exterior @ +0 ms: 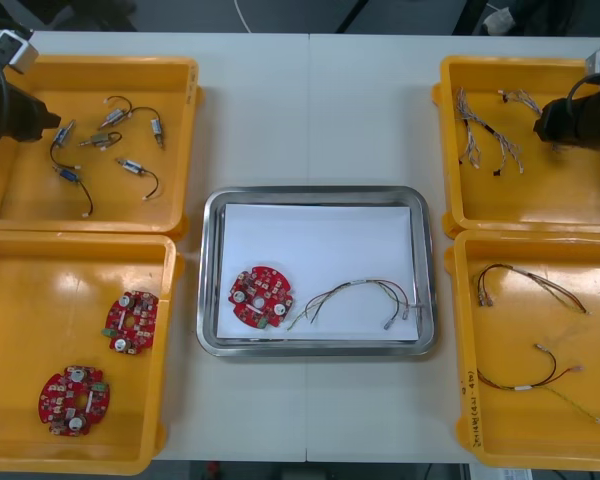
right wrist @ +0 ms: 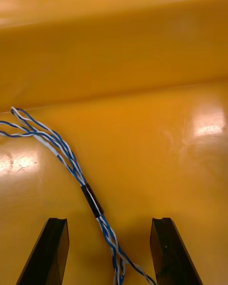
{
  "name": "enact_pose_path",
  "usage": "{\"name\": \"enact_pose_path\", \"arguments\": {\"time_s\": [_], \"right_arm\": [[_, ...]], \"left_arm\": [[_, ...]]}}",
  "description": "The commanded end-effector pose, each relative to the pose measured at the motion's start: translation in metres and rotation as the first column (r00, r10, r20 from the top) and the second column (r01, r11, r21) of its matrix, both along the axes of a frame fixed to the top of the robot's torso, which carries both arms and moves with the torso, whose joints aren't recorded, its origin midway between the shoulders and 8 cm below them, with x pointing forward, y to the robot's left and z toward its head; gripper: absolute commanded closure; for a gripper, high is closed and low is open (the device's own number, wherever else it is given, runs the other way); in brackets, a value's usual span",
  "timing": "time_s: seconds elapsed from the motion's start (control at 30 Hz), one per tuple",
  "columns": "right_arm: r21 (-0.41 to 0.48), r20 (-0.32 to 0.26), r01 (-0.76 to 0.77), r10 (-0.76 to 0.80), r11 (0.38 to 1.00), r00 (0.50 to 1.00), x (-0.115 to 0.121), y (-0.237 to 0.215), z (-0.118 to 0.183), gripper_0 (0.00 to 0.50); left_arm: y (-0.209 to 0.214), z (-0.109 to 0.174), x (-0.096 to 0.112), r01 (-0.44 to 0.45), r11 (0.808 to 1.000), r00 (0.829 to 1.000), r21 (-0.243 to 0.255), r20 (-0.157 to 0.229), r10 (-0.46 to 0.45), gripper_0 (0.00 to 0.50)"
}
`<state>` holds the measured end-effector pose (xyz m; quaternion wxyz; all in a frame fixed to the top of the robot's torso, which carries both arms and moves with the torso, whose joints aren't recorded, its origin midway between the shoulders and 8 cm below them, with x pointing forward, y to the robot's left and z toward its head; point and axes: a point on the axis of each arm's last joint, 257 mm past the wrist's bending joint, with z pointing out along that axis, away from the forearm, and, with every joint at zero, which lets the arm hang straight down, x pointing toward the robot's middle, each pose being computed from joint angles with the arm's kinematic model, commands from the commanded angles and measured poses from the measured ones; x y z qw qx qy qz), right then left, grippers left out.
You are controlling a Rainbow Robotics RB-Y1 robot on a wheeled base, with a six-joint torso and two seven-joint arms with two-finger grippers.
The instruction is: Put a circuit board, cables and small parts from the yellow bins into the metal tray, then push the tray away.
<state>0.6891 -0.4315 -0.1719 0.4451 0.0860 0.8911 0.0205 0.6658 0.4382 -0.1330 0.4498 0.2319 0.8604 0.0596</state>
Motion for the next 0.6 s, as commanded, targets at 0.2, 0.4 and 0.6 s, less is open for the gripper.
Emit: {"name": "enact_pose_path", "arguments": {"time_s": [0.2, 0.4, 0.6], "right_arm": [[-0.028, 0.02, -0.015, 0.016, 0.999, 1.0, 0.003, 0.002, -0.003, 0.0], [-0.026, 0.02, -0.015, 0.016, 1.0, 1.0, 0.002, 0.002, -0.007, 0.0], [-0.023, 0.018, -0.018, 0.018, 1.0, 1.0, 0.001, 0.002, -0.011, 0.343]], "left_arm": [[-0.01, -0.03, 0.002, -0.08, 0.994, 0.996, -0.077, -0.033, 0.077, 0.0], [-0.012, -0.043, 0.001, -0.087, 0.993, 0.996, -0.079, -0.044, 0.083, 0.0], [-0.012, -0.052, -0.002, -0.087, 0.993, 0.995, -0.076, -0.055, 0.083, 0.0]]}}
